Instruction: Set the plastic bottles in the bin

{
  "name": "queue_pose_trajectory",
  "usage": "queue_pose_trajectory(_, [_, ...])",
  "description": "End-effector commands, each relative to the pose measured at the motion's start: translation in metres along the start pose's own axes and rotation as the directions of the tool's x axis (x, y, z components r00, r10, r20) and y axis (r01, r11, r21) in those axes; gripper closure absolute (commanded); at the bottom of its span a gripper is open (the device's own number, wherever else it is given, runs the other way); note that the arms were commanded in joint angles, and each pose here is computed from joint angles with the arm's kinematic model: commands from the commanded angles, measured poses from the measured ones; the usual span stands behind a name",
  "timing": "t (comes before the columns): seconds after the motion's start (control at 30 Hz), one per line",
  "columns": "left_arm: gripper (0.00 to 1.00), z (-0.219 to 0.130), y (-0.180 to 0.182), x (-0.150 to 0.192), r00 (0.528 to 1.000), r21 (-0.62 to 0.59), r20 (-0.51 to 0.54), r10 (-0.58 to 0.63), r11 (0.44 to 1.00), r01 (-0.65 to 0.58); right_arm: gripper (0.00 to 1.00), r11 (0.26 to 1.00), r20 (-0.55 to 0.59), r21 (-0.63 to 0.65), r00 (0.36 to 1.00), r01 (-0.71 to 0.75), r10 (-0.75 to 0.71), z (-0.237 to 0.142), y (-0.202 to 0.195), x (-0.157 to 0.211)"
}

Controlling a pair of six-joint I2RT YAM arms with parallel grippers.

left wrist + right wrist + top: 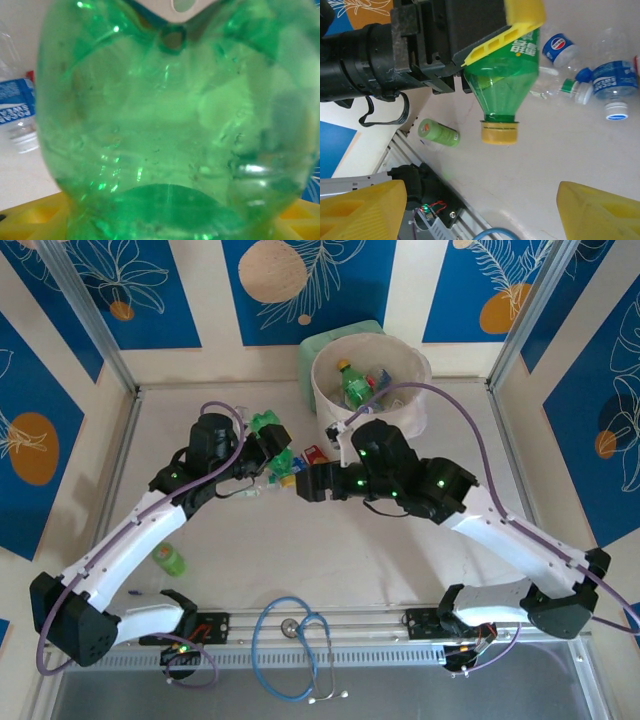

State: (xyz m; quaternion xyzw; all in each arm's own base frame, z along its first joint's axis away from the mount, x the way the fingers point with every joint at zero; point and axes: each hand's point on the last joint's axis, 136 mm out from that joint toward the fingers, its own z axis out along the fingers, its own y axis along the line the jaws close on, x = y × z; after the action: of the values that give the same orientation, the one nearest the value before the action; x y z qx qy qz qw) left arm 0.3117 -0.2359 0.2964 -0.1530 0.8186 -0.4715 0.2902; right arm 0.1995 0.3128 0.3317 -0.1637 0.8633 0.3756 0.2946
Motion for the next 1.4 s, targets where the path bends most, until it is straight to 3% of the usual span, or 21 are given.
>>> queue_pose_trajectory(0.0, [0.33,-0.004,-0.021,-0.004,0.999,0.094,-0.001,-0.038,0.995,0.038,0.22,0.999,-0.022,-0.045,0.999,-0.025,0.024,0.016,0.012,-0.001])
queue_pose_trajectory(0.23, [0.33,-0.010,-0.033,-0.006,0.999,0.138,0.003,-0.049,0.989,0.048,0.31,0.998,-0.049,0.046,0.998,-0.035,0.037,0.042,-0.003,-0.002])
queue_pose_trajectory(0.77, [0.33,-0.011,-0.044,0.001,0.994,0.214,-0.052,-0.098,0.971,0.107,0.52,0.998,-0.036,0.032,0.998,-0.045,0.046,0.051,-0.004,-0.014])
queue_pose_trajectory(1.03, [0.32,-0.010,-0.044,0.002,0.994,0.219,-0.056,-0.095,0.970,0.106,0.68,0.999,-0.035,0.032,0.999,-0.031,0.032,0.050,-0.002,-0.018])
queue_pose_trajectory(1.2, [0.13,-0.014,-0.047,-0.002,0.996,0.215,-0.029,-0.079,0.973,0.083,0.86,0.999,-0.026,0.046,0.999,-0.026,0.027,0.044,-0.002,-0.019])
queue_pose_trajectory(1.3, [0.00,-0.022,-0.048,-0.013,1.000,0.175,0.015,-0.018,0.985,0.015,0.87,0.998,-0.012,0.067,1.000,-0.019,0.020,0.038,-0.004,-0.023])
queue_pose_trajectory(1.37, [0.00,-0.033,-0.050,-0.025,0.998,0.132,0.056,0.036,0.990,-0.043,0.87,0.995,0.006,0.095,1.000,-0.009,0.008,0.030,-0.008,-0.029])
